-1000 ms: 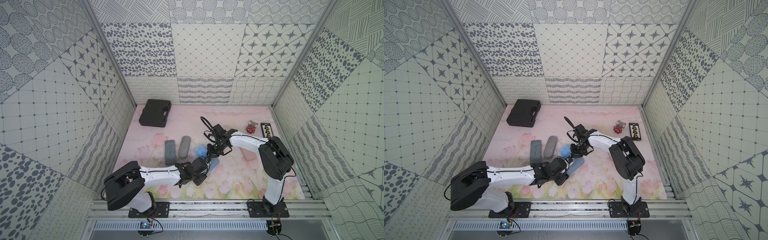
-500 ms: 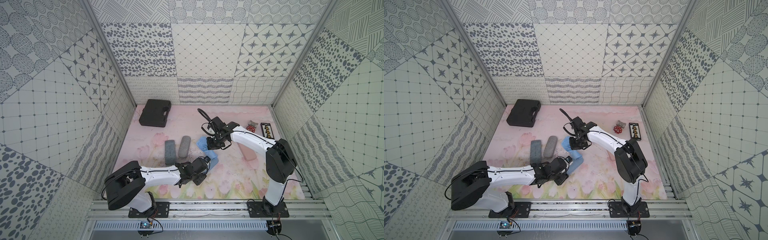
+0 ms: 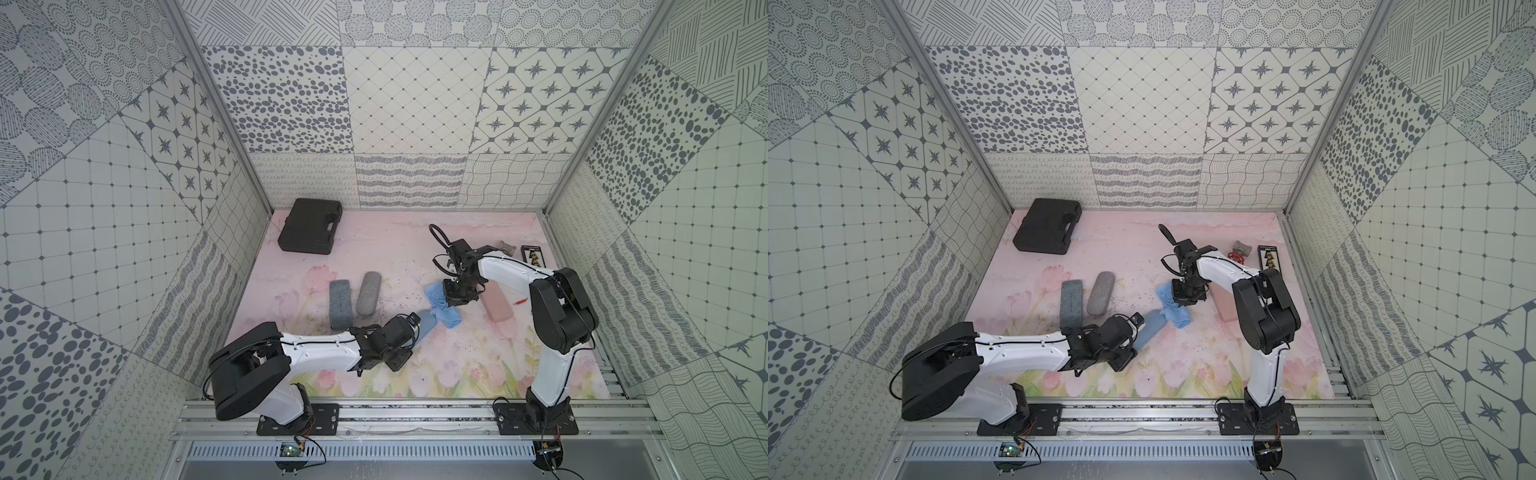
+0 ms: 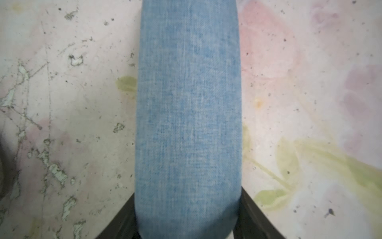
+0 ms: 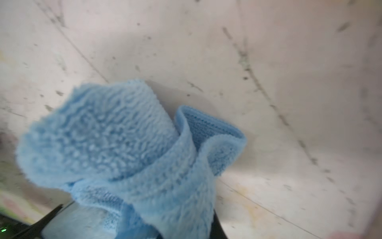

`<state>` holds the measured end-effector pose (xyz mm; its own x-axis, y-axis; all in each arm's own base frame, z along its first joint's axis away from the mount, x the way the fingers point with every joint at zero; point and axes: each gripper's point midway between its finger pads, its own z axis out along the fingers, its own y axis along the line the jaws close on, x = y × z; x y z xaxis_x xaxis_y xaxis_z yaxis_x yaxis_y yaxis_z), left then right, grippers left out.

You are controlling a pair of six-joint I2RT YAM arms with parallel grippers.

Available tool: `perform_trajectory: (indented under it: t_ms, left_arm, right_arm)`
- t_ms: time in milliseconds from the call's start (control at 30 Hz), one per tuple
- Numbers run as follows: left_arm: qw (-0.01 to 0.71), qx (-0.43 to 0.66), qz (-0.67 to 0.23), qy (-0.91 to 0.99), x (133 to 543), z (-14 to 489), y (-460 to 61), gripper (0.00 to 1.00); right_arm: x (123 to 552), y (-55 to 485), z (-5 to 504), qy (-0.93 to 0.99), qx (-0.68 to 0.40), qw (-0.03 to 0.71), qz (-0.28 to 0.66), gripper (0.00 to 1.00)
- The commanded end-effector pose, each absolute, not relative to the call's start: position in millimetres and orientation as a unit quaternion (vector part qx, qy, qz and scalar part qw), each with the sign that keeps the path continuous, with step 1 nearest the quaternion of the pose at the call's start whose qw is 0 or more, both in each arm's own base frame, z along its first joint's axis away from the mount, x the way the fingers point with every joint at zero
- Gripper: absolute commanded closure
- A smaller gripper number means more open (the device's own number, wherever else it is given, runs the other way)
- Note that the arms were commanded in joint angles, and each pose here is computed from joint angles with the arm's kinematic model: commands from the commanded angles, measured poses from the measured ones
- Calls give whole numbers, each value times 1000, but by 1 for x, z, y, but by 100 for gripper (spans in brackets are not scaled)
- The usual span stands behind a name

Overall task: Wipe the eyeglass case
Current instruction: Wipe the dirt from the eyeglass case.

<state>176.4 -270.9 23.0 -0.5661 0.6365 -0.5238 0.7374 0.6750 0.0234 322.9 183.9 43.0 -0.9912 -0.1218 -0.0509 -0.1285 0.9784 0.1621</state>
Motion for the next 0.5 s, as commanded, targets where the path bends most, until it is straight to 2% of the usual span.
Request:
perform_trajectory:
  t_ms: [0,67,200,467]
  left_arm:
    - [254,385,-98,882,179,21,-272,91]
    - [247,385,-109,883,177,20,-277,90]
    - [231,365,-117,894,177,19,-281,90]
    - [172,306,-84,933,174,9,-271,92]
  right_arm:
    - [346,185,66,987,-138,73,27,100]
    - [345,206,63,981,-181,61,38,100]
    - [306,236,43,967,-251,-1,54,100]
    - [238,209,39,971,-211,-53,98,100]
